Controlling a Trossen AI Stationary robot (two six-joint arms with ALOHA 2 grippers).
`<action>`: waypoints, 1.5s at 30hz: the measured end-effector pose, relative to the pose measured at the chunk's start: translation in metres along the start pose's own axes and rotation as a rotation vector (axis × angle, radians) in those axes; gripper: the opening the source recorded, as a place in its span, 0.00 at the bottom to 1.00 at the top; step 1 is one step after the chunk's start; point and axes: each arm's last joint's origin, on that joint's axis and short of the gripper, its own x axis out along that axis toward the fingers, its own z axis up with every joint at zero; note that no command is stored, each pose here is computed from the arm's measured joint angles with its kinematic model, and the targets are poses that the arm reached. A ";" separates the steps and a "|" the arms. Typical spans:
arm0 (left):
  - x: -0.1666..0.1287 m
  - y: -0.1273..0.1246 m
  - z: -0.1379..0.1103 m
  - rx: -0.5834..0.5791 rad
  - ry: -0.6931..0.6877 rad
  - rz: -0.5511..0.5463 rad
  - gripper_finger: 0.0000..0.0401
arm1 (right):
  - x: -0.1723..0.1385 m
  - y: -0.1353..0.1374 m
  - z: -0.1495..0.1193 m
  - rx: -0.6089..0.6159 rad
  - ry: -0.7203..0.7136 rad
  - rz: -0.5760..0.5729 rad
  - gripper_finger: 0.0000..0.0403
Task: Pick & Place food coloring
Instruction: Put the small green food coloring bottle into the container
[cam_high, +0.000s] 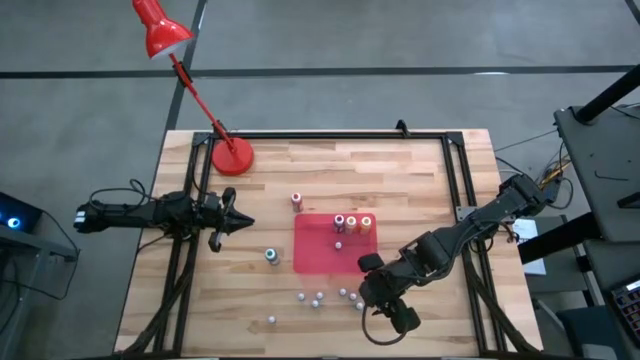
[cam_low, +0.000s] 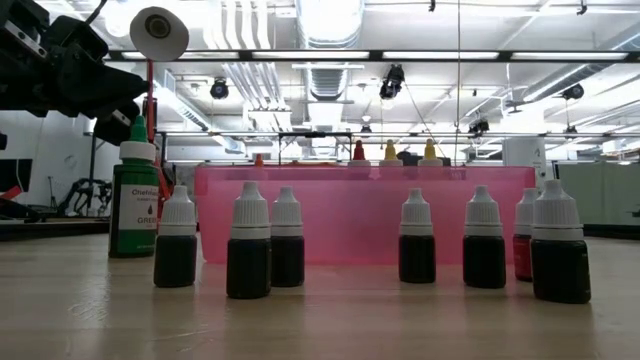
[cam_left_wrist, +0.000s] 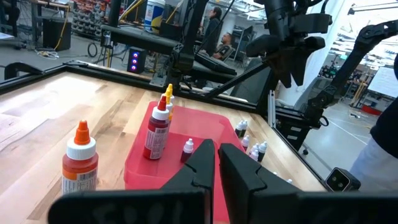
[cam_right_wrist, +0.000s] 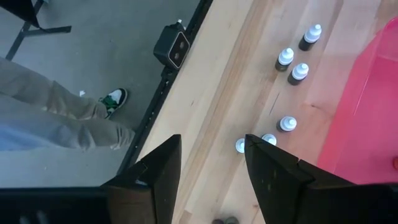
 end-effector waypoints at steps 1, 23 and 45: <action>0.000 0.000 0.000 0.000 0.000 0.000 0.00 | 0.000 0.000 0.000 0.000 0.000 0.000 0.42; 0.000 0.000 0.000 0.000 0.000 0.000 0.00 | 0.000 -0.005 0.002 -0.014 -0.031 -0.090 0.42; 0.000 0.000 0.000 0.000 0.000 0.000 0.00 | 0.000 -0.005 0.002 -0.012 -0.039 -0.110 0.40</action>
